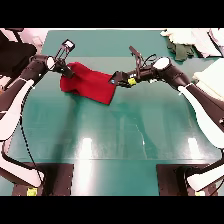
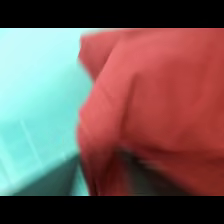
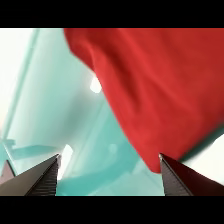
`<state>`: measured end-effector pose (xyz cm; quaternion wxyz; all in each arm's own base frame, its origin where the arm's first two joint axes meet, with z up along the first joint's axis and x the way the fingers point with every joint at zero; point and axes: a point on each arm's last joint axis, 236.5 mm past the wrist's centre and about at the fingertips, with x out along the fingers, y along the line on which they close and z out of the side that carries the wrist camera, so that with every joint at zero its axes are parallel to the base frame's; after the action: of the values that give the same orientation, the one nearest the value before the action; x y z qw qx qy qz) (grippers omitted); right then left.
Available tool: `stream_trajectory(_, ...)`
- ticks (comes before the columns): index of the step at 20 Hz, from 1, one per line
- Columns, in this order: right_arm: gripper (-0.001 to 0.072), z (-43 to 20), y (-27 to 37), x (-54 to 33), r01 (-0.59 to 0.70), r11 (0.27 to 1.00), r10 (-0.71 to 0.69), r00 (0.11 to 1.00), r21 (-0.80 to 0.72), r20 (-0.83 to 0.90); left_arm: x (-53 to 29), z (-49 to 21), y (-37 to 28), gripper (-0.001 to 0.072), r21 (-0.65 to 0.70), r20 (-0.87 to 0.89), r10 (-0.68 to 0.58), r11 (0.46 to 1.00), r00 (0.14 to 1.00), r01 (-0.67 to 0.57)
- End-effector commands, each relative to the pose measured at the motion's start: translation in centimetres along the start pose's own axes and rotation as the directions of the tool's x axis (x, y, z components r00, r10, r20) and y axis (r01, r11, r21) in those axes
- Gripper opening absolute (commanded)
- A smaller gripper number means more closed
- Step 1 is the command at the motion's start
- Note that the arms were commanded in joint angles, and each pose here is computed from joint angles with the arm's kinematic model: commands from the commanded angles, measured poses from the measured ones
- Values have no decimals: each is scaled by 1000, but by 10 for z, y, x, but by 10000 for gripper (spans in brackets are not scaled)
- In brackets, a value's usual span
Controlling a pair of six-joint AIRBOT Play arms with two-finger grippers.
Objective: Fold the shirts.
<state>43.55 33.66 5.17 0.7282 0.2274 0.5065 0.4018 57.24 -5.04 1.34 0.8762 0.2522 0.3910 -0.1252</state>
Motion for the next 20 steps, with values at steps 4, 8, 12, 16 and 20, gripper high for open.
stream_trajectory(4, 665, -2, -30, -12, 87, 995, -86, 996, 46, -22, -5, -80, 57, 711, -212, -248, 88, 967, 965, -143)
stream_trajectory(8, 665, 0, -60, -4, 165, 984, -164, 986, 68, -15, -19, -107, 75, 711, -463, -341, 67, 856, 938, -230)
stream_trajectory(12, 668, 5, -88, 26, 135, 974, -141, 990, 180, 21, -37, -90, 41, 711, -571, -334, -118, 815, 935, -101)
stream_trajectory(16, 668, 3, -95, 60, 74, 967, -89, 995, 245, 51, -74, -42, 40, 702, -602, -180, -140, 798, 974, 4)
stream_trajectory(20, 666, 9, -98, 88, 71, 958, -108, 987, 278, 119, -124, -11, 51, 702, -586, -68, -98, 809, 993, 40)
